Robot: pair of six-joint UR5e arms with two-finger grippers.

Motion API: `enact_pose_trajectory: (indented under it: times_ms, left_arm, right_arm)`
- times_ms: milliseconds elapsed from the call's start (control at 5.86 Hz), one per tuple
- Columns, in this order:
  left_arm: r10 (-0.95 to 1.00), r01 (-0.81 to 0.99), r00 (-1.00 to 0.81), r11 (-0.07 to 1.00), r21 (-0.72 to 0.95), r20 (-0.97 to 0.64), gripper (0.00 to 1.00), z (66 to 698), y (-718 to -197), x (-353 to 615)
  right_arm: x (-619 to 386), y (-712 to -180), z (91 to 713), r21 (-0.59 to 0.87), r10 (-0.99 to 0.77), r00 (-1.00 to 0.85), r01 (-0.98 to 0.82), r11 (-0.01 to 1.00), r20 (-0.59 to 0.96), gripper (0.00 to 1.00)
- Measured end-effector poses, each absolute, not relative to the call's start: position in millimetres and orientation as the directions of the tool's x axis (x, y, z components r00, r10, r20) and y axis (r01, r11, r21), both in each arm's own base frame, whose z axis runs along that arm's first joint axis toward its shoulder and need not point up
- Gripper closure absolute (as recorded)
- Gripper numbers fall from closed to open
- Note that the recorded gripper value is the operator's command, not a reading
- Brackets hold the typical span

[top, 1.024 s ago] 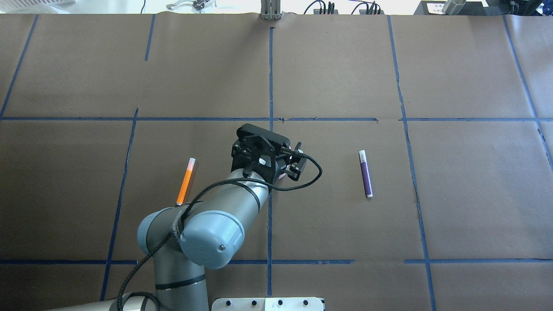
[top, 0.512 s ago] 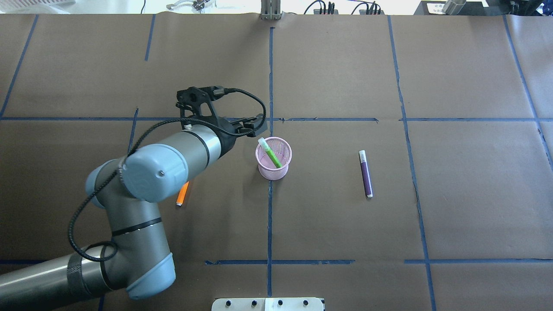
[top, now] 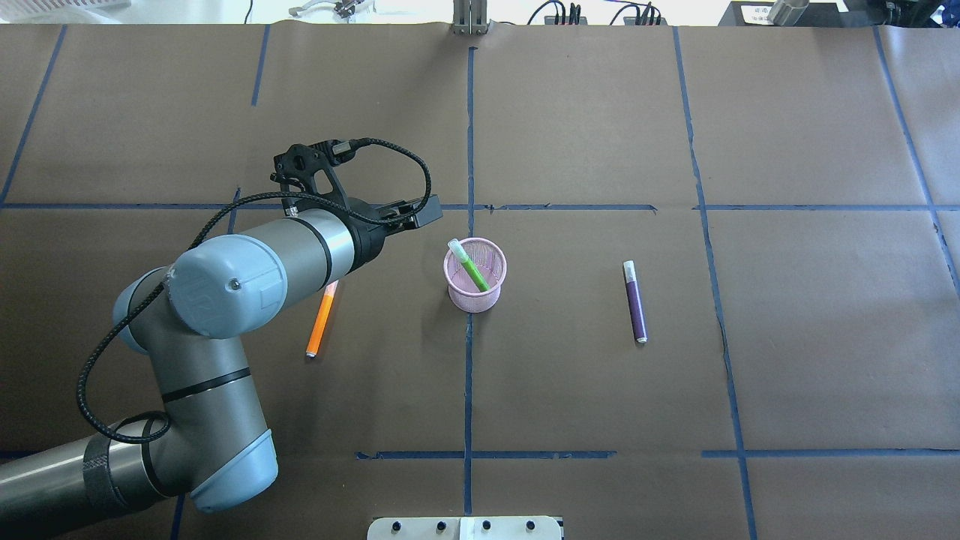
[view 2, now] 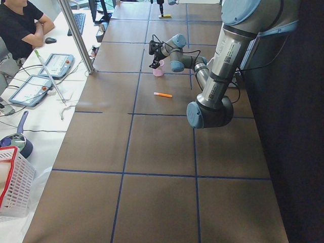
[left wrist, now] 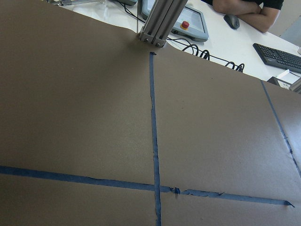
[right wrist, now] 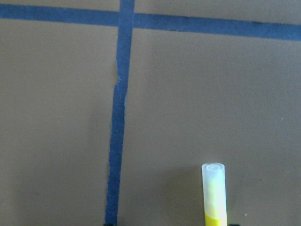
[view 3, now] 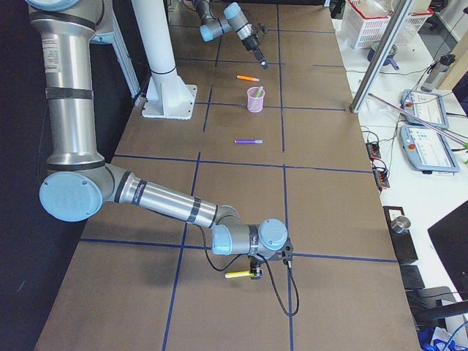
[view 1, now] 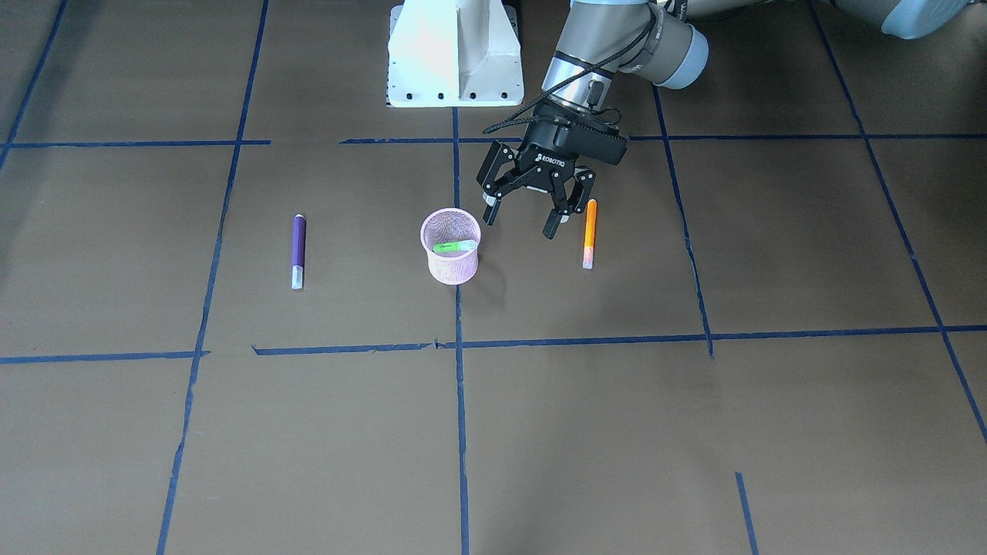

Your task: Collect pens into pen holder

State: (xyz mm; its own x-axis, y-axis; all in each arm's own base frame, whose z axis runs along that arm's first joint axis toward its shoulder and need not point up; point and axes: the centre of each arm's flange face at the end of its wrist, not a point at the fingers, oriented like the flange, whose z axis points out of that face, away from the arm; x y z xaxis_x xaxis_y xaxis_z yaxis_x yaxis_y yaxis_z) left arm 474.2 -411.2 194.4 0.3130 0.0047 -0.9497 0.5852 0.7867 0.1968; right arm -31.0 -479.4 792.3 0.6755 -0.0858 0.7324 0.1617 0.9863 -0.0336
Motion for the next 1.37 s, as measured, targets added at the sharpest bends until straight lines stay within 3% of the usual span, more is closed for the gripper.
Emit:
enact_pose_trajectory:
  times_ms: [1024,1195,1366]
  left_arm:
    - [-0.008,0.587,0.310,0.788,0.185,-0.951,0.00,200,-409,473]
    - [-0.009,0.586,0.313,0.789,0.186,-0.950,0.00,202,-409,473]
    - [-0.010,0.585,0.314,0.789,0.186,-0.949,0.00,204,-408,473]
  right_arm:
    - [-28,-483,813,-0.043,-0.124,0.733,0.205,0.978,0.669,0.21]
    - [-29,-489,818,-0.044,-0.137,0.734,0.221,0.974,0.665,0.48]
    - [-30,-494,820,-0.043,-0.143,0.733,0.228,0.973,0.665,0.98]
